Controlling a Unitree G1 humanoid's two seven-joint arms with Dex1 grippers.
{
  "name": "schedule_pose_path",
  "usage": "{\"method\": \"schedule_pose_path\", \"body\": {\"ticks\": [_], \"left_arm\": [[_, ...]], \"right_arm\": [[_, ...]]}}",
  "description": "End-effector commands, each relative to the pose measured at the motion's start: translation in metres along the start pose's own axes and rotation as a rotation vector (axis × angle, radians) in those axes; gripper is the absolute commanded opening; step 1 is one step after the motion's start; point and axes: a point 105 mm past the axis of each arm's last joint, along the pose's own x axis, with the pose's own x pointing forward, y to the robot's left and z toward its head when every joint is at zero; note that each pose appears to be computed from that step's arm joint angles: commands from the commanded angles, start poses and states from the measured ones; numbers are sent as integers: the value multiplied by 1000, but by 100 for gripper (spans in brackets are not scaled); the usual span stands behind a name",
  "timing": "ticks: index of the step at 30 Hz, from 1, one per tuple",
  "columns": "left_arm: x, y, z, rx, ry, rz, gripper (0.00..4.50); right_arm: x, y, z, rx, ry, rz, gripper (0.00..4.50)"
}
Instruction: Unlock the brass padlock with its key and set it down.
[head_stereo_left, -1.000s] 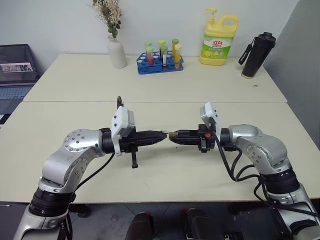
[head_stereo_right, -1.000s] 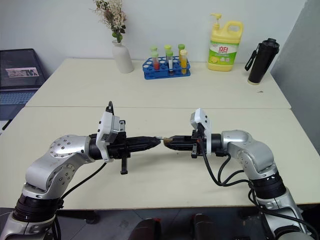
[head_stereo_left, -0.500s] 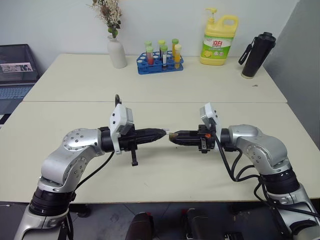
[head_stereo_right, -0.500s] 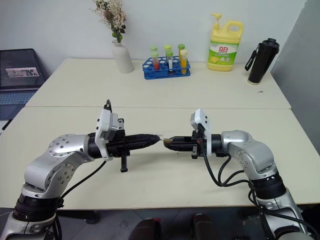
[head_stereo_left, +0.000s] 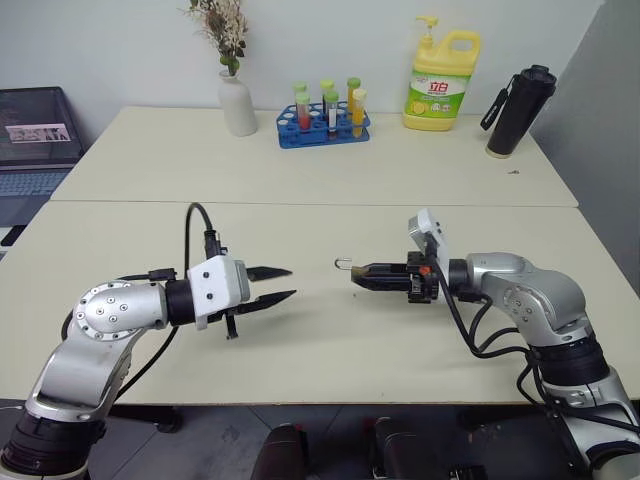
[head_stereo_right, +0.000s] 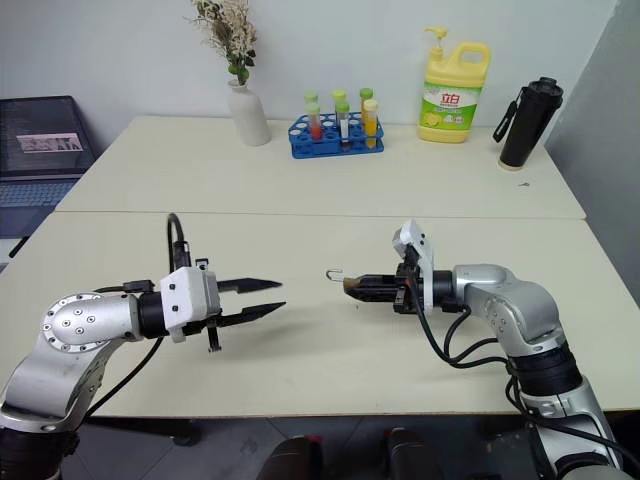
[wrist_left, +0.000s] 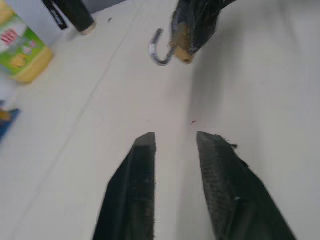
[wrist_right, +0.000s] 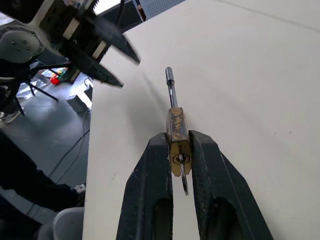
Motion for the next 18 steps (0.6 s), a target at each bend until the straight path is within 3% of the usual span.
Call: {"method": "schedule_pose_path", "body": {"ticks": [1,5,18], "left_arm": [[-3,0,4,131,-15,19,240],[-6,-13,-7,203,30,-53,370],[-11,-37,-22,294,57,-150,372]], "right_arm": [[4,8,-7,55,42,26,18],[13,8,-20,158,78,2,18],[41,2,-53,425,149,-80,18]]}}
